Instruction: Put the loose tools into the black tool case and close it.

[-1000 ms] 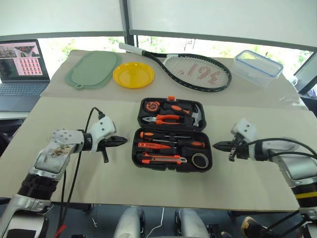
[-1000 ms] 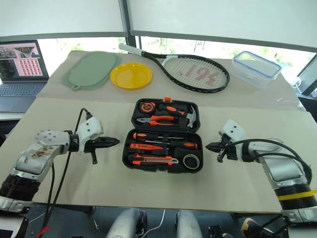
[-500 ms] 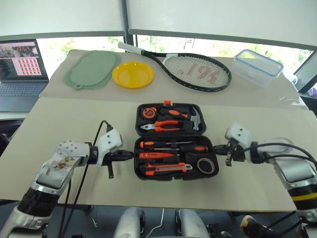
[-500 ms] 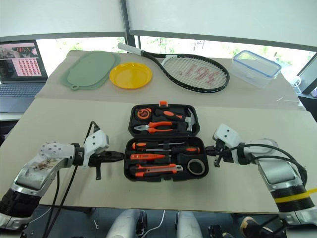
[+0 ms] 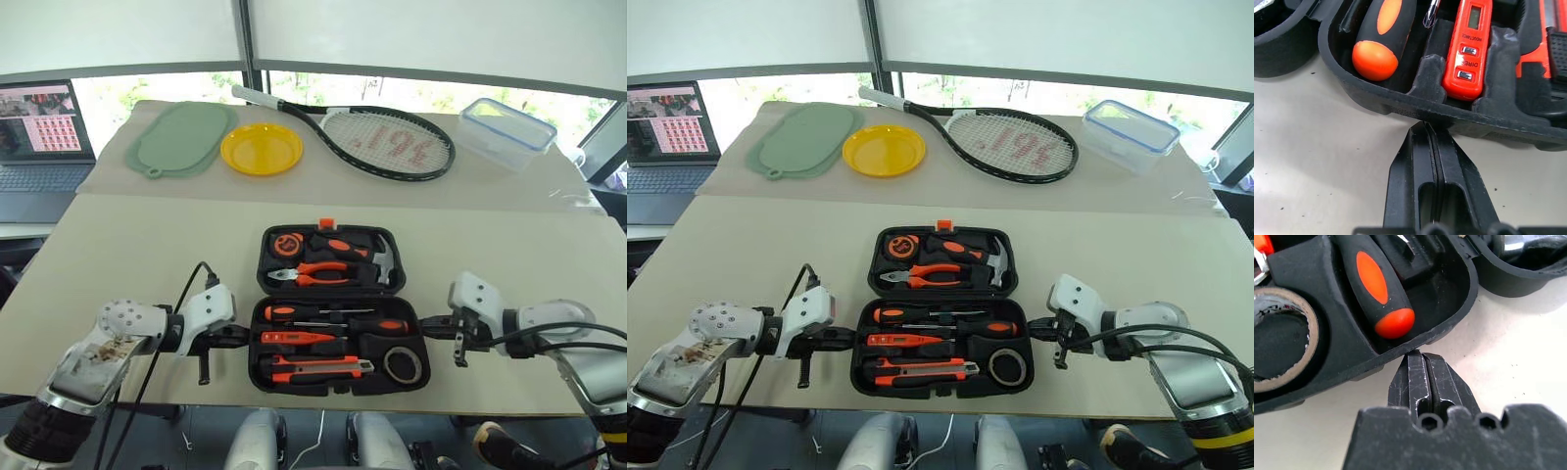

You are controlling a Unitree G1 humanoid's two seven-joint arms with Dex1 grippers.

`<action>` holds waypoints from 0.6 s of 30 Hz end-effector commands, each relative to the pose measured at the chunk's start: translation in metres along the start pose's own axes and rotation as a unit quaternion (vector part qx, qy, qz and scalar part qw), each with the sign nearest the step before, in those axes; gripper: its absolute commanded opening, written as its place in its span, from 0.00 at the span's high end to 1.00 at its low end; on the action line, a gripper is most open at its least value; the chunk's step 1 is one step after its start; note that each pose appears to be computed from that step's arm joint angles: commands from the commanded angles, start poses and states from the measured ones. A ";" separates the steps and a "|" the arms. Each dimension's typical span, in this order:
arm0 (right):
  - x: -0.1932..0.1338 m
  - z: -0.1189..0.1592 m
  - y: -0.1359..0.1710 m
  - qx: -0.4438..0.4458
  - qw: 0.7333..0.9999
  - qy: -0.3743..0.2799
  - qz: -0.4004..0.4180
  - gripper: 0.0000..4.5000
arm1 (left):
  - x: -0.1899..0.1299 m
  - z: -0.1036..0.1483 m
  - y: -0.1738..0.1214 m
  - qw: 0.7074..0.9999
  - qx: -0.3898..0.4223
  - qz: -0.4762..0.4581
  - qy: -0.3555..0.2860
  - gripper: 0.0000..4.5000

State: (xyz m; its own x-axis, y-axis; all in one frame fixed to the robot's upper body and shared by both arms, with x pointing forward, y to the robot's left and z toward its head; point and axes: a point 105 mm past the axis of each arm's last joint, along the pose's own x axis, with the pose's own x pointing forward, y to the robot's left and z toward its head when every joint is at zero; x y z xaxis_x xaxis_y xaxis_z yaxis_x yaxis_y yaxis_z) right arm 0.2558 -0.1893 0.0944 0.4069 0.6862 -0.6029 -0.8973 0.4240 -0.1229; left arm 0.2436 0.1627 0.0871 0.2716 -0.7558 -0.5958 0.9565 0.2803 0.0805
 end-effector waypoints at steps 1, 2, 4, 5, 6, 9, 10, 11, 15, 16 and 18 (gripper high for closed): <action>-0.025 0.008 -0.013 0.005 0.999 -0.002 -0.033 1.00 | -0.013 -0.008 0.016 0.998 -0.045 0.048 0.007 0.84; -0.030 0.007 -0.014 0.012 0.999 0.002 -0.036 0.87 | -0.019 -0.009 0.020 0.997 -0.060 0.056 0.004 0.75; -0.040 0.006 -0.019 0.025 0.999 0.004 -0.042 0.74 | -0.032 -0.009 0.030 0.993 -0.087 0.078 -0.003 0.59; -0.044 0.009 -0.025 0.035 0.998 -0.002 -0.051 0.67 | -0.039 -0.010 0.037 0.991 -0.100 0.092 -0.004 0.52; -0.047 0.012 -0.032 0.046 0.997 -0.011 -0.062 0.60 | -0.045 -0.009 0.045 0.987 -0.116 0.107 -0.008 0.44; -0.043 0.029 -0.053 0.083 0.991 -0.049 -0.094 0.36 | -0.048 0.003 0.069 0.971 -0.185 0.142 -0.048 0.18; -0.040 0.034 -0.057 0.096 0.989 -0.060 -0.098 0.29 | -0.046 0.009 0.073 0.966 -0.208 0.140 -0.062 0.11; -0.035 0.039 -0.063 0.107 0.987 -0.069 -0.103 0.22 | -0.043 0.017 0.077 0.961 -0.230 0.137 -0.077 0.02; -0.018 0.055 -0.077 0.153 0.979 -0.087 -0.102 0.22 | -0.028 0.041 0.089 0.943 -0.289 0.129 -0.108 0.02; -0.015 0.057 -0.079 0.165 0.977 -0.089 -0.101 0.22 | -0.024 0.047 0.088 0.940 -0.297 0.121 -0.114 0.02; -0.008 0.061 -0.083 0.183 0.974 -0.089 -0.098 0.22 | -0.017 0.053 0.088 0.939 -0.303 0.112 -0.117 0.02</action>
State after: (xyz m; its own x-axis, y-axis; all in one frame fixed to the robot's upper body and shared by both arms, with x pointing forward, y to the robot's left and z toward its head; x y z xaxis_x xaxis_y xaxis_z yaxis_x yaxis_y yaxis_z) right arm 0.3335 -0.1922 0.1524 0.6039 0.6617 -0.4445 -0.7101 0.6998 0.0770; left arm 0.3273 0.1711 0.1393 0.5352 -0.7247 -0.4340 0.6587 0.6797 -0.3227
